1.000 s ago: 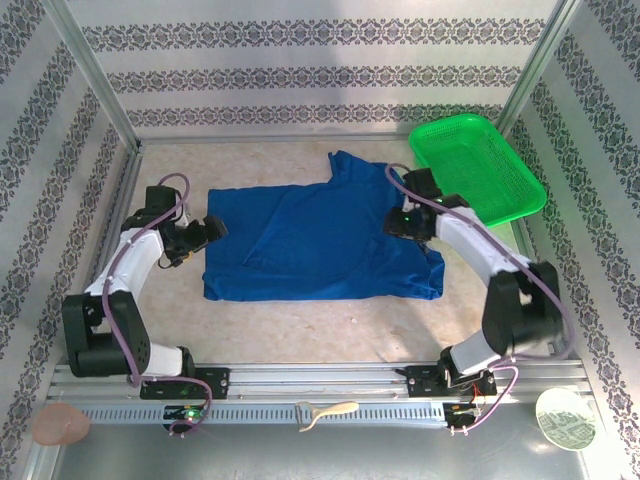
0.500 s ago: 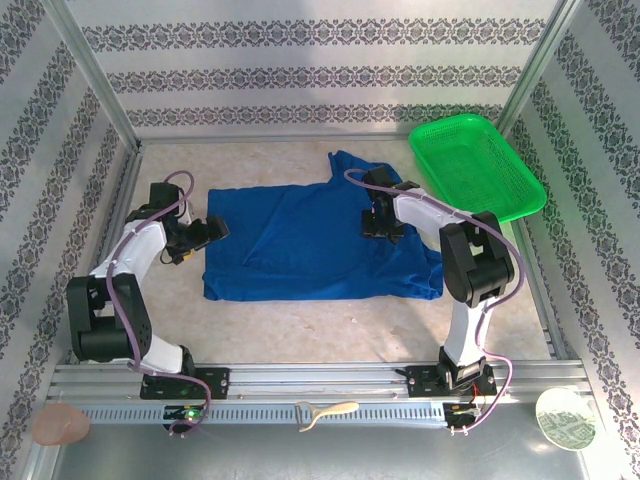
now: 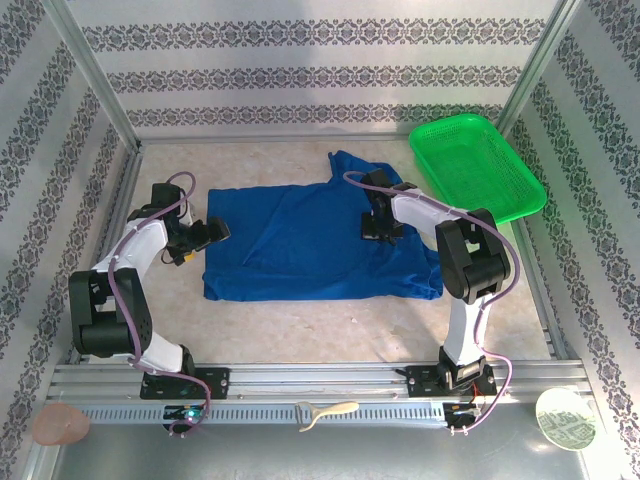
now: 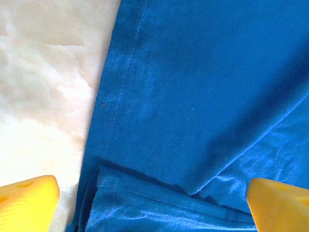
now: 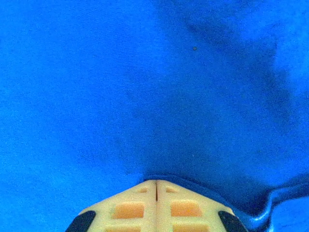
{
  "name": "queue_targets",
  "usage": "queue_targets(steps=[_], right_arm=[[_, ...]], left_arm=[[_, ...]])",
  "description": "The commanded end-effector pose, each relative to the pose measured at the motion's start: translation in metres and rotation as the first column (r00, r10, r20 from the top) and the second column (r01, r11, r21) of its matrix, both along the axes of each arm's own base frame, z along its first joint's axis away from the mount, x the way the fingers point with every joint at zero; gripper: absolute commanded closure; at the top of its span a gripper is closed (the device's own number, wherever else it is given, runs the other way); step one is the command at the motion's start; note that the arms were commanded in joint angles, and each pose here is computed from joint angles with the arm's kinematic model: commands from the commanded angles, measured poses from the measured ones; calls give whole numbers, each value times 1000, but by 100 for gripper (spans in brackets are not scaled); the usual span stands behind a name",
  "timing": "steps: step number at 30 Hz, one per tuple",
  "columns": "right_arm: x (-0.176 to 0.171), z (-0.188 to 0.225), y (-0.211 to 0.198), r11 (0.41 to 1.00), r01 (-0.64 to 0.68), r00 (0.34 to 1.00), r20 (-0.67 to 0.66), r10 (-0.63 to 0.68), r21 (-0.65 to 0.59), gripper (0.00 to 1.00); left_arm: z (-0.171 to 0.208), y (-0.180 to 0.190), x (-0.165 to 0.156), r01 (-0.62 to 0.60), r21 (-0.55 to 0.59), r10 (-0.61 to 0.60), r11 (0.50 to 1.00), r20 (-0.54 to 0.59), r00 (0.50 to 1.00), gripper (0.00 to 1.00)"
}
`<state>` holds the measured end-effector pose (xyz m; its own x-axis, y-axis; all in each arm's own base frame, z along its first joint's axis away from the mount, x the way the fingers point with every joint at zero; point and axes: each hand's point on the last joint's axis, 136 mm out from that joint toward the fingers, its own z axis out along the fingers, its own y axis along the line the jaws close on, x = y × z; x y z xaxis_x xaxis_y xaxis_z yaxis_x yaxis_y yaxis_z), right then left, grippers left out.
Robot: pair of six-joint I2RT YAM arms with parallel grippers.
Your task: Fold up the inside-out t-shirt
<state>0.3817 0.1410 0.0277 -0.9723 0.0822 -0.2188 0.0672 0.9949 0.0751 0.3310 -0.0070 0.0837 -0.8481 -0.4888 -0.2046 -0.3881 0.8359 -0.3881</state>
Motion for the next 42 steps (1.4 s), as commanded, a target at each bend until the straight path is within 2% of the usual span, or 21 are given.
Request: queue_targets(steps=[1, 12, 18, 19, 20, 22, 24, 29, 36, 39, 42], right_arm=[[-4, 9, 3, 1000, 1, 1000, 18, -2, 21, 100], [16, 77, 5, 996, 16, 980, 196, -33, 85, 100], [22, 78, 13, 995, -2, 983, 181, -16, 97, 100], [20, 72, 13, 996, -3, 987, 159, -11, 92, 88], [16, 66, 13, 997, -2, 990, 140, -9, 81, 72], [6, 54, 11, 999, 6, 993, 116, -12, 52, 58], [-2, 43, 10, 999, 19, 995, 101, -22, 34, 54], [-19, 15, 10, 1000, 30, 999, 44, -30, -6, 52], [-26, -2, 6, 999, 35, 999, 14, -34, -40, 58], [-25, -3, 5, 998, 37, 999, 15, -37, -43, 71], [-23, 1, 4, 998, 38, 999, 27, -37, -41, 98]], left_arm=[[8, 1, 5, 3, -9, -3, 1000, 16, 1000, 0], [8, 2, 6, 2, -4, -2, 1000, 18, 1000, 0], [8, 1, 4, 2, -10, -2, 1000, 15, 1000, 0], [8, 1, 4, 2, -10, -2, 1000, 16, 1000, 0], [8, 1, 4, 2, -10, -1, 1000, 18, 1000, 0], [8, 1, 3, 0, -12, 0, 1000, 17, 1000, 0], [8, 0, 4, 0, -17, 1, 1000, 20, 1000, 0], [5, -1, 6, 3, -25, -2, 1000, 14, 1000, 0], [4, -2, 7, 6, -32, -6, 999, 15, 1000, 0], [5, -2, 8, 4, -33, -4, 999, 20, 1000, 0], [4, -3, 8, 7, -34, -7, 999, 18, 1000, 0]])
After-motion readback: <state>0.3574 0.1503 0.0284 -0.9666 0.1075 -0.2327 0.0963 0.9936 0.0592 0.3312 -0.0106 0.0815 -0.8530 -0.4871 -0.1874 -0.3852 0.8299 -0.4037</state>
